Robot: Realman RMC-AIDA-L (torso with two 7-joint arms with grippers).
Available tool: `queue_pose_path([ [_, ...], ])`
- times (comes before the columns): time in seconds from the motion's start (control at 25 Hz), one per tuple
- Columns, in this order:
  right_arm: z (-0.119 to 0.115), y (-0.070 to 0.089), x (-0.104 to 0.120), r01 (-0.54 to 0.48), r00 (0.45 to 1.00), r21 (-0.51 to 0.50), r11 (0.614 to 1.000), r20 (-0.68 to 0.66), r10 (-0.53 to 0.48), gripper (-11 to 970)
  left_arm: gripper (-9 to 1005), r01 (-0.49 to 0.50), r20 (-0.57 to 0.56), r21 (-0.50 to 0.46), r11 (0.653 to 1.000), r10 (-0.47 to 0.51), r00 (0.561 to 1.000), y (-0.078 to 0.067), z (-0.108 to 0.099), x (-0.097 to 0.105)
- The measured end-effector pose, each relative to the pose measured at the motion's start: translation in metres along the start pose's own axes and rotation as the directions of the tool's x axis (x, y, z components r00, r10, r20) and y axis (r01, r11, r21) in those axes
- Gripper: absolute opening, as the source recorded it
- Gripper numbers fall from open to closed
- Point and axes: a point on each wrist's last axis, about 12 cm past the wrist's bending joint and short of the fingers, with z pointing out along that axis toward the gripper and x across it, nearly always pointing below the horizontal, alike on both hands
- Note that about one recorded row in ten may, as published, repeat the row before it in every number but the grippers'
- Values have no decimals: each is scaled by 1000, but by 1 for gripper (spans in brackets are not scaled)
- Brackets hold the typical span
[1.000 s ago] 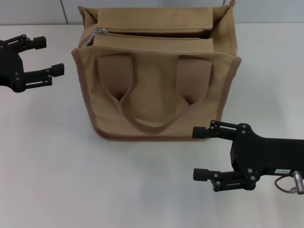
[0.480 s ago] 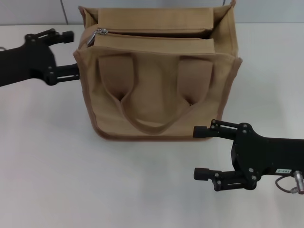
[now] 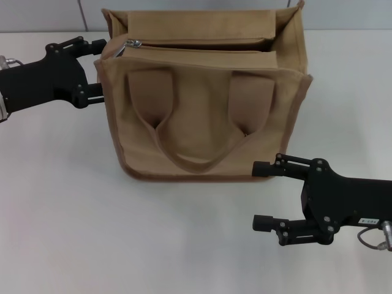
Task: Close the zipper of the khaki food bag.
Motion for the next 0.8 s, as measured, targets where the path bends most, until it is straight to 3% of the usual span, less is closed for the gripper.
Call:
queue_pose_path([
  [0.28, 0, 0, 0, 0, 1000, 0, 1000, 1, 0, 834, 737, -39, 1, 1, 999, 39, 999, 1, -2, 0],
  [0.72, 0, 2, -1, -1, 1000, -8, 1000, 10, 1, 834, 500, -28, 20, -36, 999, 29, 999, 4, -7, 1],
  [0.8, 0, 2, -1, -1, 1000, -8, 1000, 10, 1, 834, 419, -27, 20, -37, 999, 28, 999, 3, -7, 1],
])
